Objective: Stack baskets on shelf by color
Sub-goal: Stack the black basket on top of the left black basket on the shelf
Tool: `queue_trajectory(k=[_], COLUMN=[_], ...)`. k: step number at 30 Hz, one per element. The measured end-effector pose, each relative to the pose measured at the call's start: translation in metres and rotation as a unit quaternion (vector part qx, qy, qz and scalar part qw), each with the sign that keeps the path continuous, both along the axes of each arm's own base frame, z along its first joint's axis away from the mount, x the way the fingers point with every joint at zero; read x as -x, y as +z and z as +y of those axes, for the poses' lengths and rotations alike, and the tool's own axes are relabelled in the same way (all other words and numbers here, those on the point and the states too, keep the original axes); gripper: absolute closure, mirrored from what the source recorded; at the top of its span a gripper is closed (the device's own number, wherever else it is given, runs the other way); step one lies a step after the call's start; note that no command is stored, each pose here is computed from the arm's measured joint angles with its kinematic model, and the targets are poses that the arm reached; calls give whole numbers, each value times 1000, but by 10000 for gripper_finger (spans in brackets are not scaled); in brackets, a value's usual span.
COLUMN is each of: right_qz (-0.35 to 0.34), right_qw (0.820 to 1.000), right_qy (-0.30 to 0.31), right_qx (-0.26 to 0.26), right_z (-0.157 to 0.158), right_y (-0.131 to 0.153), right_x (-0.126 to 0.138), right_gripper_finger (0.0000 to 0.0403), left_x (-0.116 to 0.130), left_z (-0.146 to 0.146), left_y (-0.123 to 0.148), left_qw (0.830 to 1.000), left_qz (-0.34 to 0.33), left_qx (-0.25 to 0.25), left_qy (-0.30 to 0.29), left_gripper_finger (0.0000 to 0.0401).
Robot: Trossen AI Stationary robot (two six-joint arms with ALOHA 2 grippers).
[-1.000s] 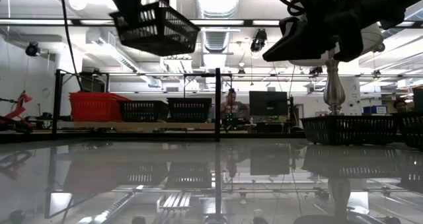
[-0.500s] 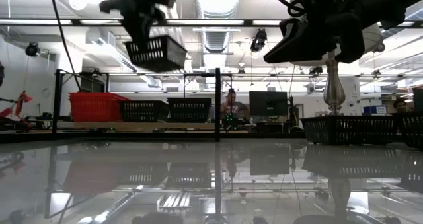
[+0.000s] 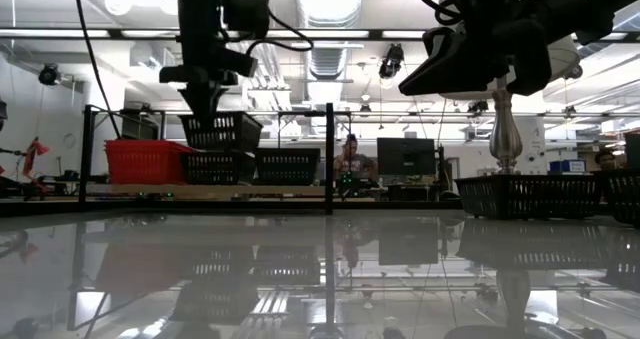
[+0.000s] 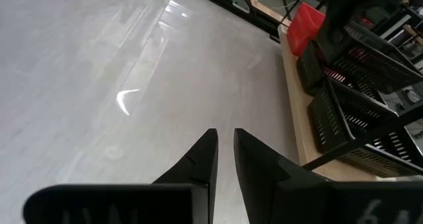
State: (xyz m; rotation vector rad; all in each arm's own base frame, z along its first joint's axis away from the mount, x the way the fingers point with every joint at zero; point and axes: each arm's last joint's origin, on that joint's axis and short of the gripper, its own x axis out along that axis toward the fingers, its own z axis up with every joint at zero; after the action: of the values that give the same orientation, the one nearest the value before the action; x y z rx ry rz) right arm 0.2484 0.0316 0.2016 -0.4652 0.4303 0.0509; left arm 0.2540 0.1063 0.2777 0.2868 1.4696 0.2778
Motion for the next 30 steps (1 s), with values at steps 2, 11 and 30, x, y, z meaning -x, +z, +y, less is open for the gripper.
queue_trajectory(k=[2, 11, 30], right_qz=[0, 0, 0], right_qw=[1000, 1000, 1000], right_qy=[0, -1, -2], right_qx=[0, -3, -3], right_z=[0, 0, 0], right_y=[0, 0, 0], right_x=[0, 0, 0], right_gripper_finger=[360, 360, 360], left_x=[0, 1, -3], left_z=[2, 4, 6], left_y=[-2, -12, -16], left_qw=[1000, 1000, 1000], left_qz=[-3, 6, -6], left_qx=[-1, 3, -4], left_qy=[4, 9, 9], left_gripper_finger=[401, 401, 401])
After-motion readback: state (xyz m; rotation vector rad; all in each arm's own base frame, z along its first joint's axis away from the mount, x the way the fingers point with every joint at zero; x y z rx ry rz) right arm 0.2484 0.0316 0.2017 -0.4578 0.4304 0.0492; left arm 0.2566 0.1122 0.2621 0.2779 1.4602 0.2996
